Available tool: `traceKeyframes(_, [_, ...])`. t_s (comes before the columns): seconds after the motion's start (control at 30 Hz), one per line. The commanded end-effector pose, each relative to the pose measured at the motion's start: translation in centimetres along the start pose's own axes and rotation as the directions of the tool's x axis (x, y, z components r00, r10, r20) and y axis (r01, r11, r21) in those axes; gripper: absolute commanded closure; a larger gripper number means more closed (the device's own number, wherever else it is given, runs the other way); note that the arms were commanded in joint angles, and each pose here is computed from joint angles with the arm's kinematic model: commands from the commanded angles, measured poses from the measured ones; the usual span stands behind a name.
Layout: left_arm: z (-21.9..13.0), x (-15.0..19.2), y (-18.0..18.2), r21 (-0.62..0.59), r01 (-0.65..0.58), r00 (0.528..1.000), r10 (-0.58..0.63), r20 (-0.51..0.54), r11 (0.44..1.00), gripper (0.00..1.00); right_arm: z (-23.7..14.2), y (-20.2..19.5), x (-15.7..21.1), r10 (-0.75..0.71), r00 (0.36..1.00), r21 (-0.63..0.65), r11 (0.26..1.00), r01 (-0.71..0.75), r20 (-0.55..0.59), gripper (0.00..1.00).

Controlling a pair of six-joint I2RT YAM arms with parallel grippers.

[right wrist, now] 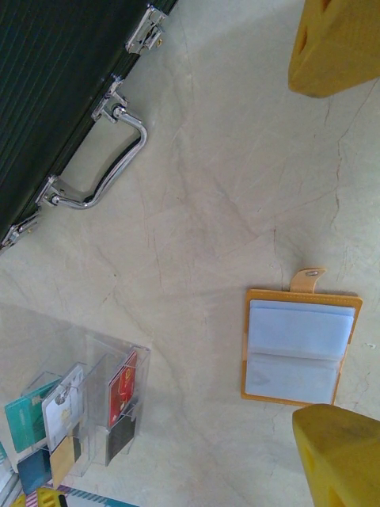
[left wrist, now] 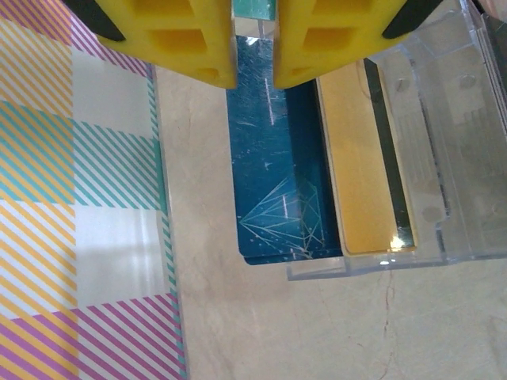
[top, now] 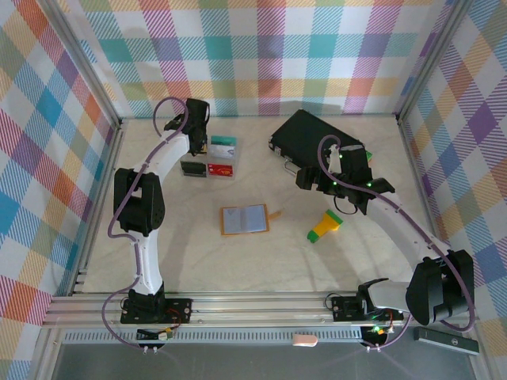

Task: Take the credit cards out of the card holder

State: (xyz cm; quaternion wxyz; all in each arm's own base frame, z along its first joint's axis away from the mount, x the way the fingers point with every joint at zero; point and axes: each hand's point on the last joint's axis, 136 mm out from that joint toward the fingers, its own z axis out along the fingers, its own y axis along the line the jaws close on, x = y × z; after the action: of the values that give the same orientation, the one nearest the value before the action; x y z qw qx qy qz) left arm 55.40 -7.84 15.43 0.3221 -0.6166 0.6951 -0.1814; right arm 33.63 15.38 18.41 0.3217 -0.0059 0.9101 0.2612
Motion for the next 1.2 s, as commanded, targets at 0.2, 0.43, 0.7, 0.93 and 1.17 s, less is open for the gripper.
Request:
traceKeyframes(0.2, [0.3, -0.5, -1.2, 0.037, -0.038, 0.999, 0.039, -0.013, 0.999, 0.76, -0.3, 0.4, -1.2, -0.010, 1.000, -0.012, 1.000, 0.010, 0.015, 0.01])
traceKeyframes(0.43, [-3.2, -0.6, -1.8, 0.062, -0.163, 0.984, 0.167, -0.055, 0.985, 0.65, -0.3, 0.3, -1.1, -0.006, 1.000, -0.008, 1.000, 0.006, 0.010, 0.01])
traceKeyframes(0.7, [-8.7, -1.1, 1.1, 0.102, -0.423, 0.897, 0.432, -0.092, 0.900, 0.30, 0.5, 0.1, -0.4, 0.034, 0.998, -0.004, 0.999, -0.034, -0.048, 0.01])
traceKeyframes(0.93, [-12.8, -2.0, 4.8, 0.139, -0.621, 0.767, 0.634, -0.093, 0.771, 0.15, 2.5, 2.0, 1.3, 0.040, 0.991, -0.020, 0.999, -0.042, -0.129, 0.01])
traceKeyframes(1.17, [-15.8, -2.7, 7.7, 0.244, -0.688, 0.692, 0.719, -0.064, 0.683, 0.00, 5.6, 5.9, 4.5, -0.034, 0.972, 0.002, 0.999, 0.036, -0.231, 0.01])
